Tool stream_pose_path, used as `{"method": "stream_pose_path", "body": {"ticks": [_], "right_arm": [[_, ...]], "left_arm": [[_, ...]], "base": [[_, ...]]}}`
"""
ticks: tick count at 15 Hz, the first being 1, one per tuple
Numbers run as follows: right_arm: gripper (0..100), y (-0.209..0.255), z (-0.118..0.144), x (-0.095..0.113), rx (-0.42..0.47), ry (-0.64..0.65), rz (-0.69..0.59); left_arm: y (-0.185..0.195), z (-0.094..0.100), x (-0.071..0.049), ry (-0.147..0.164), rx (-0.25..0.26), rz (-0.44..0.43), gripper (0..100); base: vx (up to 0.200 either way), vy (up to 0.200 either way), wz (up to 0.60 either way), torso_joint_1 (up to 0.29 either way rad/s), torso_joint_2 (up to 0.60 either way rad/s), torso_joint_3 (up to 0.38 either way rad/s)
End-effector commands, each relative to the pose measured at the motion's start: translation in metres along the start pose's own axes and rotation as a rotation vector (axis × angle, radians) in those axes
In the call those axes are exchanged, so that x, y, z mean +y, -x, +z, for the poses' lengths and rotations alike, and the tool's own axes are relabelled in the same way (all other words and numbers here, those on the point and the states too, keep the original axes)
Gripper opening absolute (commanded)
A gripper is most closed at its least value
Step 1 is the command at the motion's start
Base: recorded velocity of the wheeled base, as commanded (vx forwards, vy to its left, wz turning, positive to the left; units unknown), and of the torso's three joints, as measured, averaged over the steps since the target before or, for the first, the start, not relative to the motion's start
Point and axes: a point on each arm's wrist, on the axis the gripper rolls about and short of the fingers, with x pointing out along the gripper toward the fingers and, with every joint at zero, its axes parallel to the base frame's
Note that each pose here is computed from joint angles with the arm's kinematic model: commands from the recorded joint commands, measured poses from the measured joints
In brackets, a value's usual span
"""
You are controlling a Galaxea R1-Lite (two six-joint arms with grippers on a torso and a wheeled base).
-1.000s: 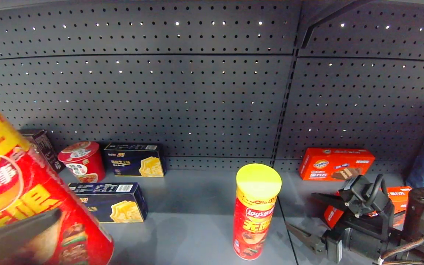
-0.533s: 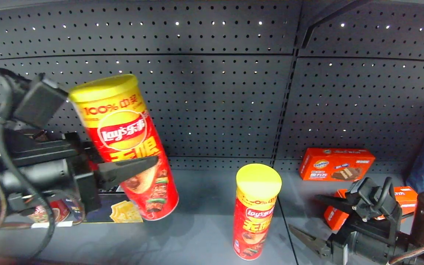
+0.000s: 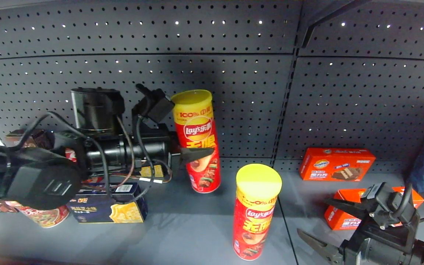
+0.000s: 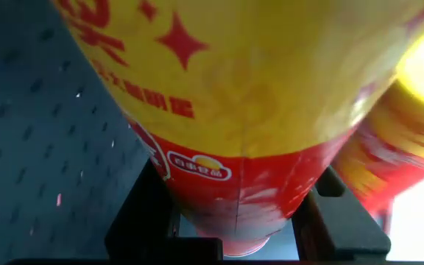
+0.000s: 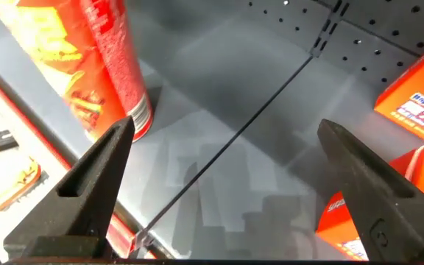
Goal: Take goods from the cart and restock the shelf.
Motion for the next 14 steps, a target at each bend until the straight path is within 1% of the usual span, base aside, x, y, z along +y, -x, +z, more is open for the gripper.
{"method": "stream_pose_path", "body": {"ticks": [1,3,4,6,8,9,10,13,14], "right_arm": [[100,0.000,0.002,0.000,-0.012,0.003,0.002],[100,0.000,0.001,0.000,-0.008,0.003,0.005],[100,0.001,0.002,0.000,-0.011,0.001,0.004],[100,0.001,0.002,0.000,-0.012,0.001,0.003],[100,0.001,0.002,0.000,-0.012,0.001,0.004],[100,0.000,0.002,0.000,-0.011,0.001,0.004],[100,0.000,0.002,0.000,-0.011,-0.001,0.004],[100,0.000,0.002,0.000,-0.008,-0.001,0.006],[100,0.000,0.002,0.000,-0.008,-0.001,0.006]], "left_arm": [[-0.039,-0.021,0.013,0.000,0.039,-0.043,0],[-0.051,-0.025,0.015,-0.007,0.046,-0.059,0],[-0.058,-0.028,0.013,-0.011,0.051,-0.073,0],[-0.069,-0.032,0.013,-0.032,0.054,-0.089,0],[-0.081,-0.036,0.017,-0.057,0.052,-0.095,0],[-0.082,-0.037,0.018,-0.059,0.053,-0.096,0],[-0.088,-0.038,0.021,-0.056,0.067,-0.101,0],[-0.097,-0.042,0.027,-0.097,0.082,-0.107,0],[-0.099,-0.043,0.027,-0.102,0.084,-0.110,0]], "base": [[0.000,0.000,0.00,0.000,0.00,0.000],[0.000,0.000,0.00,0.000,0.00,0.000],[0.000,0.000,0.00,0.000,0.00,0.000],[0.000,0.000,0.00,0.000,0.00,0.000],[0.000,0.000,0.00,0.000,0.00,0.000],[0.000,0.000,0.00,0.000,0.00,0.000],[0.000,0.000,0.00,0.000,0.00,0.000],[0.000,0.000,0.00,0.000,0.00,0.000],[0.000,0.000,0.00,0.000,0.00,0.000]]}}
